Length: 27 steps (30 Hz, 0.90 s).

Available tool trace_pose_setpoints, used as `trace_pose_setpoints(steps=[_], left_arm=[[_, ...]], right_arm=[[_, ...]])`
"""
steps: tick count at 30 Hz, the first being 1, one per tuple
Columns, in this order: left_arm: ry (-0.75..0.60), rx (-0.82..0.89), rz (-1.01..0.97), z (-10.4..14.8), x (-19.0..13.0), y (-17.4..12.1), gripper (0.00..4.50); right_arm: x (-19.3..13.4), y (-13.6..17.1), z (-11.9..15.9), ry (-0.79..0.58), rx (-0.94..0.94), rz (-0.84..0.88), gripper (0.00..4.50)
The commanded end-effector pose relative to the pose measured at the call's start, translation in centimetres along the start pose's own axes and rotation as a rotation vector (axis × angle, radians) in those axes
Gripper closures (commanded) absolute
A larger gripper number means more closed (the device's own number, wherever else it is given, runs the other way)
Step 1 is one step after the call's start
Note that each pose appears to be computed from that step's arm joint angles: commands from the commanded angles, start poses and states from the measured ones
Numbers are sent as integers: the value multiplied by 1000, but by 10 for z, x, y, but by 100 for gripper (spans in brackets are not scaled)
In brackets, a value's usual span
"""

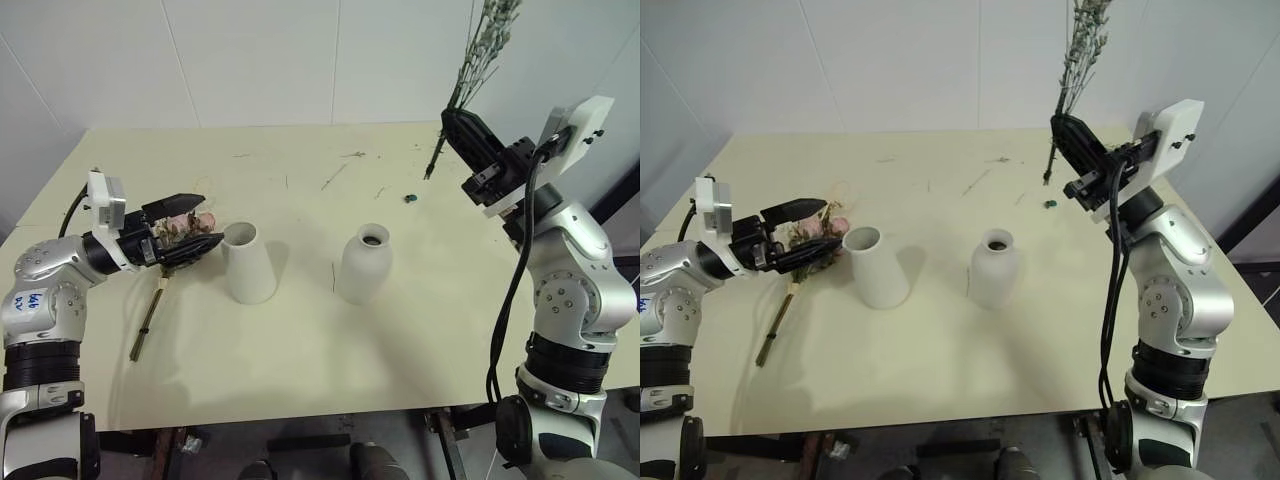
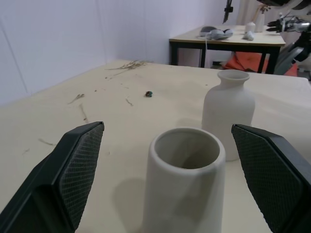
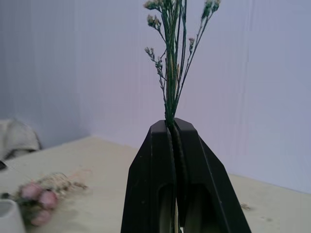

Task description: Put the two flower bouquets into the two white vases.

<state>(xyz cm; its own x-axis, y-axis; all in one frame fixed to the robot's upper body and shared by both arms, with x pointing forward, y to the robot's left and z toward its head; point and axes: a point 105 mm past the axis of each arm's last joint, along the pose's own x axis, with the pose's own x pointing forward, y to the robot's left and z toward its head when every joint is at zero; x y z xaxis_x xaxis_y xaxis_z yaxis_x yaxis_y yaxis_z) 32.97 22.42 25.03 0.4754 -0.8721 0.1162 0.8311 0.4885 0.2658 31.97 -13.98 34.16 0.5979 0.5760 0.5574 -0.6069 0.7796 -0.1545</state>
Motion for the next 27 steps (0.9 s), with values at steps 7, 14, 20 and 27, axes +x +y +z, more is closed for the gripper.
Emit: trace_pose_setpoints(steps=[7, 14, 20, 27], left_arm=[[-11, 85, -55, 20, 5, 0, 0], [-15, 124, -88, 30, 7, -3, 0], [-23, 146, -103, 37, 8, -5, 0], [-34, 159, -101, 42, 9, -6, 0]], right_arm=[[-2, 42, -27, 21, 134, 101, 447], [-6, 43, -44, 48, 157, 97, 447], [-10, 42, -59, 69, 167, 87, 447], [-16, 39, -78, 88, 121, 71, 447]])
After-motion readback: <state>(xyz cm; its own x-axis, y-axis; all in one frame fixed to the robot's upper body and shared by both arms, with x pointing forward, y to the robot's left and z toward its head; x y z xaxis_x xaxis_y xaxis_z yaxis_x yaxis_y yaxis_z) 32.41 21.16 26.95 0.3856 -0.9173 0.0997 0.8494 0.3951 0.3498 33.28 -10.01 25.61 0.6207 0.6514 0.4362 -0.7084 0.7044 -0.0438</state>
